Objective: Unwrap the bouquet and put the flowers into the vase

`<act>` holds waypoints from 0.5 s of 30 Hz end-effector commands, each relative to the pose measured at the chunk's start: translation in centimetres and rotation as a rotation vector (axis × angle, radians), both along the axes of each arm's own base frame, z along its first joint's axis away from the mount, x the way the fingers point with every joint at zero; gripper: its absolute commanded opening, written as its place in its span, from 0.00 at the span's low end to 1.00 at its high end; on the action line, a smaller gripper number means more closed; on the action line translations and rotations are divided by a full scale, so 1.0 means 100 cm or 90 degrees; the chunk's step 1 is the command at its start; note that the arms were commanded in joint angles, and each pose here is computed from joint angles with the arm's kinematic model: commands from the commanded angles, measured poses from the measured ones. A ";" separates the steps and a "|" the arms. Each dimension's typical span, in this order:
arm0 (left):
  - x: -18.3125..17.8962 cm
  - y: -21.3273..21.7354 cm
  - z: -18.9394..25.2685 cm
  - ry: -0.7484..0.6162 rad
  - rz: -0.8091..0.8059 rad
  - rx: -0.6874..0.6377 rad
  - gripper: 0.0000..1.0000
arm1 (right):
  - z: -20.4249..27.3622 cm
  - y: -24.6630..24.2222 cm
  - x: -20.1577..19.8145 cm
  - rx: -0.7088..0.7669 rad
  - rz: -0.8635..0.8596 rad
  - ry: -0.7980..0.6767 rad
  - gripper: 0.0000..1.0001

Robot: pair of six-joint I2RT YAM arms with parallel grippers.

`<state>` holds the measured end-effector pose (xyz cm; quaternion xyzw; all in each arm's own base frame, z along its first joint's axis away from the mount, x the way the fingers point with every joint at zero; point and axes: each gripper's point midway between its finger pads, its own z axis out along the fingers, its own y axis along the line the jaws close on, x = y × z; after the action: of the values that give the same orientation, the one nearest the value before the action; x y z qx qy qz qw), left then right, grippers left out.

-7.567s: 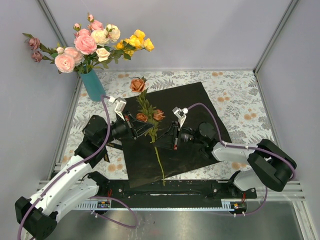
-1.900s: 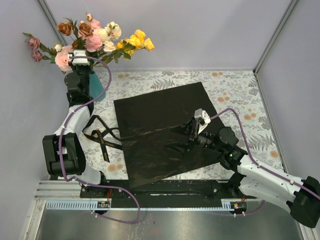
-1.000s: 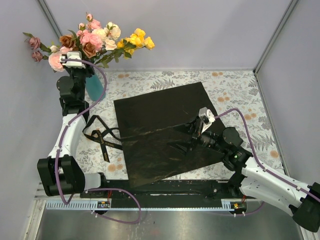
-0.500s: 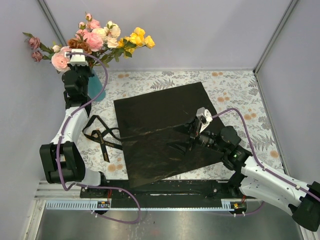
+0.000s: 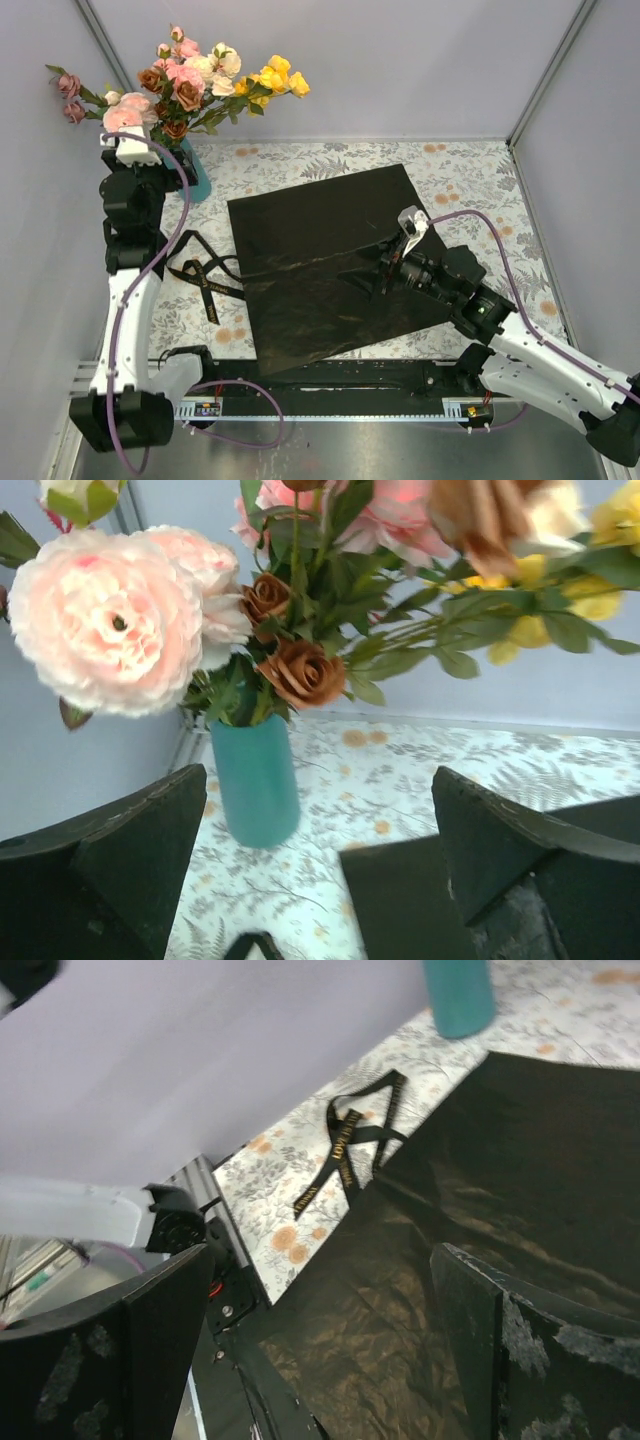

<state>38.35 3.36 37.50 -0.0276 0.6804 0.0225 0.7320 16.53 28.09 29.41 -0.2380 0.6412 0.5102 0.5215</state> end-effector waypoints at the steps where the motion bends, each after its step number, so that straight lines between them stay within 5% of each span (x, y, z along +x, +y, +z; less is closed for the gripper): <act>1: -0.053 -0.038 -0.027 0.077 -0.094 -0.122 0.99 | 0.001 -0.024 0.026 -0.020 -0.144 0.079 0.99; 3: -0.071 -0.072 -0.028 0.078 -0.191 -0.226 0.99 | -0.016 -0.039 0.037 -0.065 -0.211 0.100 0.99; 6: -0.096 -0.113 -0.028 0.092 -0.328 -0.271 0.99 | -0.025 -0.064 0.053 -0.103 -0.315 0.115 0.99; 15: -0.151 -0.162 -0.055 0.082 -0.504 -0.299 0.99 | -0.011 -0.105 0.054 -0.115 -0.416 0.105 0.99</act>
<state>25.99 -9.86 31.89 0.0202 0.7005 -0.3319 0.6314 21.72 20.09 25.83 -0.0537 0.7801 0.3027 0.5449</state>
